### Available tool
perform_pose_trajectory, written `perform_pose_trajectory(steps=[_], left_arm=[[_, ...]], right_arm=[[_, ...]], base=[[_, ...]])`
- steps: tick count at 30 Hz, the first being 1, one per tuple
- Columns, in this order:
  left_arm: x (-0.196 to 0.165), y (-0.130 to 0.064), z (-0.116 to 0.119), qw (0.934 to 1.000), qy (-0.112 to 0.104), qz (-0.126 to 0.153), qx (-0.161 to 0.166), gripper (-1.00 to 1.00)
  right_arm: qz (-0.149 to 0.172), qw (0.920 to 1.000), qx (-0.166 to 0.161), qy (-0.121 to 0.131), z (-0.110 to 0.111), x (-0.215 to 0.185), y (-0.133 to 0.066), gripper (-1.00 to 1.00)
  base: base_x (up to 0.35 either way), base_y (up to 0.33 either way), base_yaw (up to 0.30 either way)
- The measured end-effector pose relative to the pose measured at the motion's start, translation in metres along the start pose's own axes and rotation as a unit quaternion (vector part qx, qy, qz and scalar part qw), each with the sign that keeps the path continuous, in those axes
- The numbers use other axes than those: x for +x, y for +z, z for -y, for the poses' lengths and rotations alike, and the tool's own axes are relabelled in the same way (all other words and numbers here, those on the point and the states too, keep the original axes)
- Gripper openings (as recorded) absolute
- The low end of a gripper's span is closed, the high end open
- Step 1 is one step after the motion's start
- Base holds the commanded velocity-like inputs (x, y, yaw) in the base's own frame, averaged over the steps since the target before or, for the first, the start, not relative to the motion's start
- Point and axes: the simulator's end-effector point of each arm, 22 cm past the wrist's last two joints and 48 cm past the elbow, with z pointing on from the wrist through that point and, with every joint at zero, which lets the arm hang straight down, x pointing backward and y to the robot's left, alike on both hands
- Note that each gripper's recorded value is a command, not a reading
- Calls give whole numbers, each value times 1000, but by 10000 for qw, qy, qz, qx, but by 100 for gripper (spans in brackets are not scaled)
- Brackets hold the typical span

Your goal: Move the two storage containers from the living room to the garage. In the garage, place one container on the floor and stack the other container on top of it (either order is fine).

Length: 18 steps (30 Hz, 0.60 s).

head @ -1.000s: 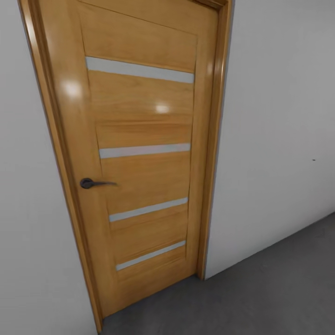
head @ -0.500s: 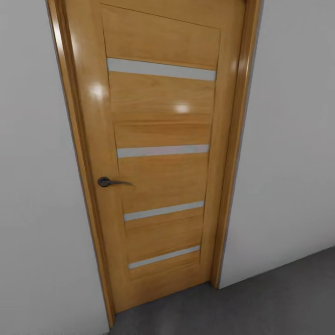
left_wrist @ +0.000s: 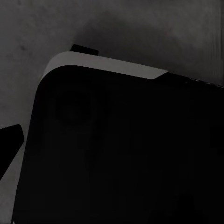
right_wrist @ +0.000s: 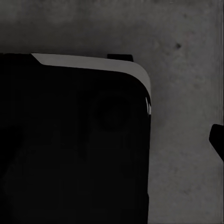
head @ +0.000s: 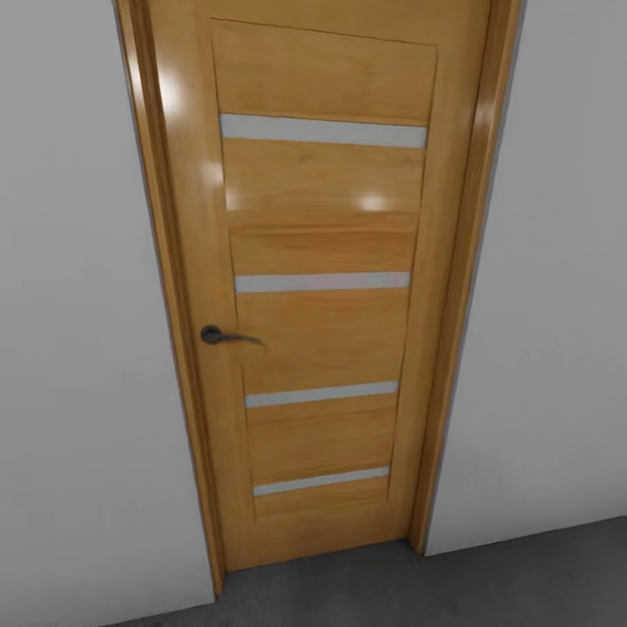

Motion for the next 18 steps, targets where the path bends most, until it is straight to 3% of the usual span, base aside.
perform_pose_trajectory(steps=[18], left_arm=[[0, 0, 0, 10000, 0, 0, 1, 100]], right_arm=[[9, 10000, -11, -12, -2, -1, 0, 100]], base=[[33, -271, 27]])
